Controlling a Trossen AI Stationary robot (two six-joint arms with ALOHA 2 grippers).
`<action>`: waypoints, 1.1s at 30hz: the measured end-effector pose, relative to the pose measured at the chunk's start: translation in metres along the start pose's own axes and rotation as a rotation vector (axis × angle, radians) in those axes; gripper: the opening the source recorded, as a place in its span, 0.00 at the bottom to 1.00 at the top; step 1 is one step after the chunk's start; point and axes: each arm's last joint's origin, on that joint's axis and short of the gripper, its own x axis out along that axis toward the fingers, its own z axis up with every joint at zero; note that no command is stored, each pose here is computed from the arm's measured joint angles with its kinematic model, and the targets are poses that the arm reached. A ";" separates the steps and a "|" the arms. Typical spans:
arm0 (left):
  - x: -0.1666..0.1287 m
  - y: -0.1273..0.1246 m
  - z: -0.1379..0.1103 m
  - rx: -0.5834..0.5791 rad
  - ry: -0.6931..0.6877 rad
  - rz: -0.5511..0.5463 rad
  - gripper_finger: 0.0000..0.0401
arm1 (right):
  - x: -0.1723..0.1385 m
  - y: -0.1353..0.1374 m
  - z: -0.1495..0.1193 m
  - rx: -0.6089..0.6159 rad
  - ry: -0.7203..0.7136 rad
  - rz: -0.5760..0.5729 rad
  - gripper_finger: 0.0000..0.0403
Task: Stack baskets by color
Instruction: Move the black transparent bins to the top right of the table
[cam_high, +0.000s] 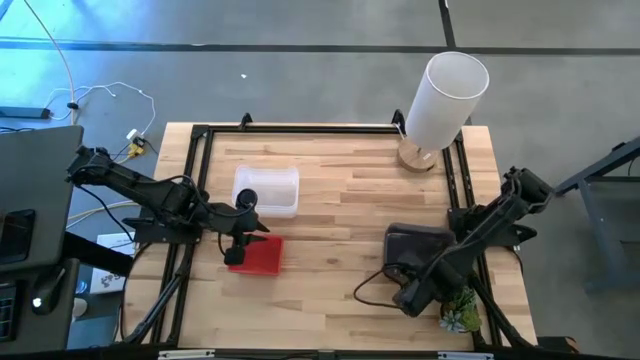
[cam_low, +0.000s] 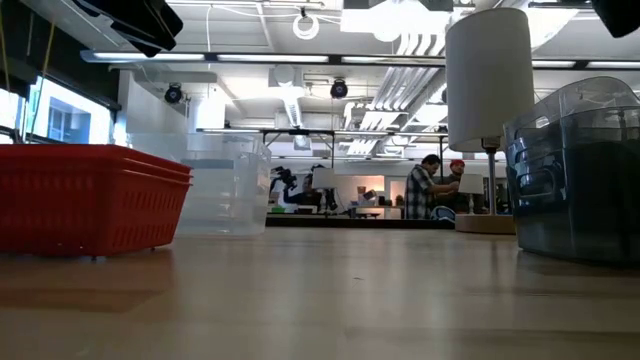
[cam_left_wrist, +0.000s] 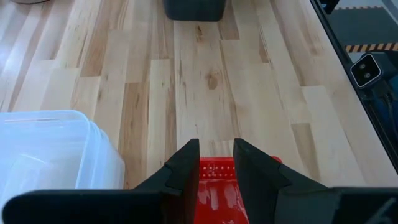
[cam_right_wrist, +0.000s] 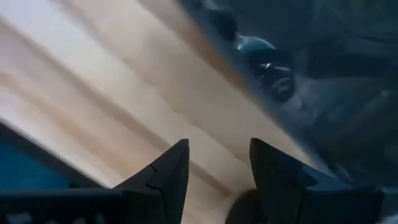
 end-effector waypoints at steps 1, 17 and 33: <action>0.000 0.000 0.000 0.000 0.000 0.000 0.21 | 0.001 -0.001 0.001 0.012 0.000 -0.018 0.39; 0.000 0.000 -0.001 0.002 0.005 0.001 0.21 | 0.001 -0.016 0.030 0.195 -0.151 -0.178 0.39; 0.000 0.000 -0.002 0.027 0.024 0.004 0.21 | -0.003 -0.033 0.072 0.236 -0.206 -0.306 0.39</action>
